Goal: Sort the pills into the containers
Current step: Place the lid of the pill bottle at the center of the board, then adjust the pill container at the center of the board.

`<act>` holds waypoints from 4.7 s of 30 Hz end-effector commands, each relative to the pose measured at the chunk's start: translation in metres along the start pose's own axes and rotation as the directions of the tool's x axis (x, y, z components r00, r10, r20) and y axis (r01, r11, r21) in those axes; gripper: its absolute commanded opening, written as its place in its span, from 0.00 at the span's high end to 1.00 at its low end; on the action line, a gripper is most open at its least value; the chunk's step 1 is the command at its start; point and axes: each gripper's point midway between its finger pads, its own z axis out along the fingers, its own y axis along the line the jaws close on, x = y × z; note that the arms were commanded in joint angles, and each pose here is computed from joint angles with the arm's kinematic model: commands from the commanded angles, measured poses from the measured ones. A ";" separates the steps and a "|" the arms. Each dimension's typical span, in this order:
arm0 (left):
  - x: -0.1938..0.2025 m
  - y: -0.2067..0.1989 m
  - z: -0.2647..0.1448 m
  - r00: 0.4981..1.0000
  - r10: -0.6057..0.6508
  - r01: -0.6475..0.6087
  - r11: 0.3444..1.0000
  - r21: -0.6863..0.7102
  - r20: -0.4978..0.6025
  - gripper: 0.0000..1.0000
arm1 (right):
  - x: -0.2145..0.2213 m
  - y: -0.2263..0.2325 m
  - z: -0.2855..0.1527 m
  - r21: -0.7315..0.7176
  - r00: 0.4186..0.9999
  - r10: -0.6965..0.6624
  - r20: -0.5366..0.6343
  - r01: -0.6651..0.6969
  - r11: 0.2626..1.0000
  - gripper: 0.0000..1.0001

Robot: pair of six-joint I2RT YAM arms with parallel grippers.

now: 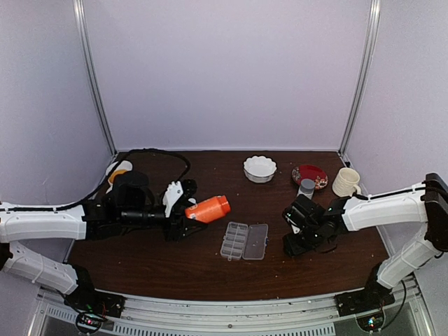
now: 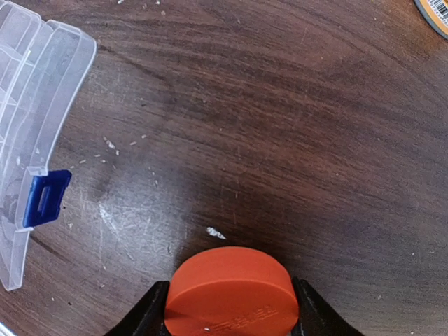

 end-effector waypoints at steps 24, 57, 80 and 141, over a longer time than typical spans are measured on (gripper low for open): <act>-0.059 0.005 -0.075 0.926 0.246 -0.190 0.959 -0.210 0.285 1.00 | -0.067 0.004 -0.080 -0.029 0.972 0.068 0.224 -0.063 0.998 0.16; -0.062 0.060 -0.095 0.941 -0.025 0.177 0.887 -0.427 0.337 1.00 | -0.087 0.049 -0.048 -0.219 0.943 0.303 0.137 -0.269 0.938 0.36; -0.046 0.013 -0.055 0.979 0.084 -0.051 0.984 -0.171 0.188 1.00 | -0.089 0.064 -0.007 -0.203 0.957 0.280 0.071 -0.261 0.944 0.65; -0.004 0.000 0.006 0.999 0.039 -0.039 0.999 0.010 0.008 1.00 | -0.087 0.064 0.034 -0.088 0.980 0.197 0.028 -0.194 0.977 0.90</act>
